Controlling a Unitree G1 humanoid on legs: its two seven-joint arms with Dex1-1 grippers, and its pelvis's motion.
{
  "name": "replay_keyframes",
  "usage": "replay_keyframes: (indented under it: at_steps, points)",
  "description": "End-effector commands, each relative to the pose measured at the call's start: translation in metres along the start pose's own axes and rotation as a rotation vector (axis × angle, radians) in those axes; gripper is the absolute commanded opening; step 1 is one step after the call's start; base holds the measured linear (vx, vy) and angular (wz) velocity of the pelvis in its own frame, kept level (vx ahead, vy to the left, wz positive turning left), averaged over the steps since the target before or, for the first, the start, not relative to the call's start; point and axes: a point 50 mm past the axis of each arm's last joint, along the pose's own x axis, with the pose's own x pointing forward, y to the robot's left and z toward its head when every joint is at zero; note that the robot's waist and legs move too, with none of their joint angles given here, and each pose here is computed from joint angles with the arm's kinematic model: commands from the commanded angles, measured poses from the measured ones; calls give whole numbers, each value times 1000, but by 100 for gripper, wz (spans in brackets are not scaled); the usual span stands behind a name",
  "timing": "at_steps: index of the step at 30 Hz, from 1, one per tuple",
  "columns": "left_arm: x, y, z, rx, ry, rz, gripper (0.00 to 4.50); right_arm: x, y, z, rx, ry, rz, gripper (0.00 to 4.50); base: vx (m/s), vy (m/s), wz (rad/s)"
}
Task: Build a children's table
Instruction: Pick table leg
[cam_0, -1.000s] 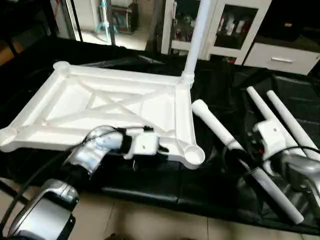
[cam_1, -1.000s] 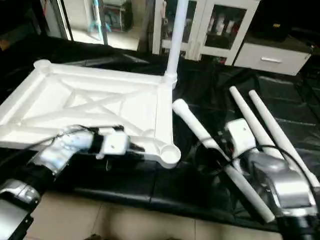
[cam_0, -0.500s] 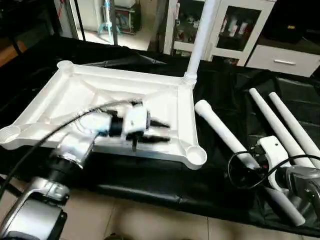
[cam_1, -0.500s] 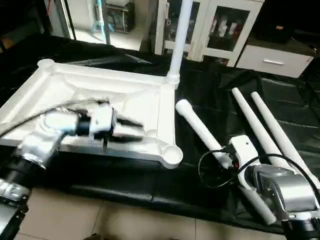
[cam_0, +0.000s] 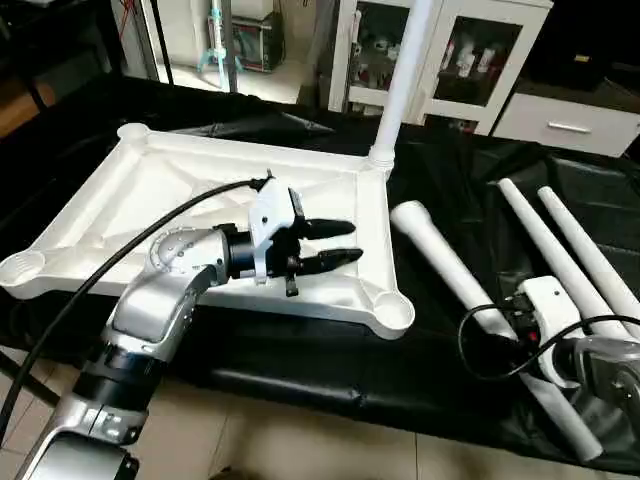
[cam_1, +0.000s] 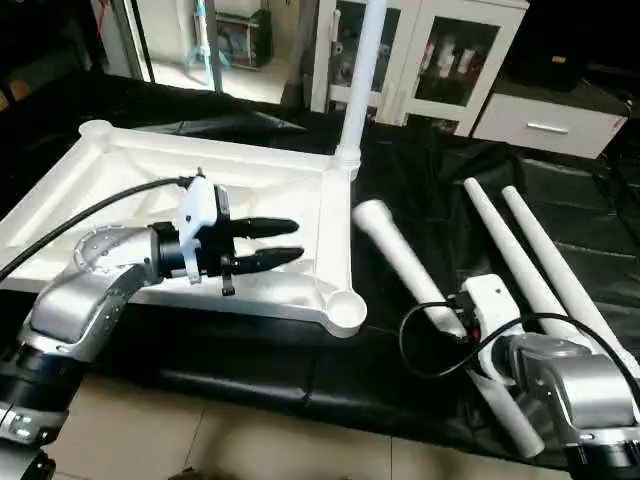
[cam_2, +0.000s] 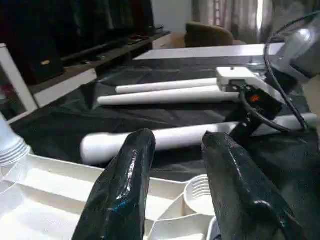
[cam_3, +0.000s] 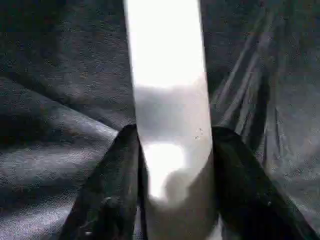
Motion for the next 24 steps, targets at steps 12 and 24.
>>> replay_keyframes:
  at_steps: [12, 24]
  points:
    - [2, -5, -1, -83, 32, 173, 189, -18, -8, 18, 114, -198, 34, 148, 0, 0, 0]
    - [36, -19, 26, -449, -164, 108, 227, -56, 28, 105, 335, -852, 466, 147, 0, 0, 0]
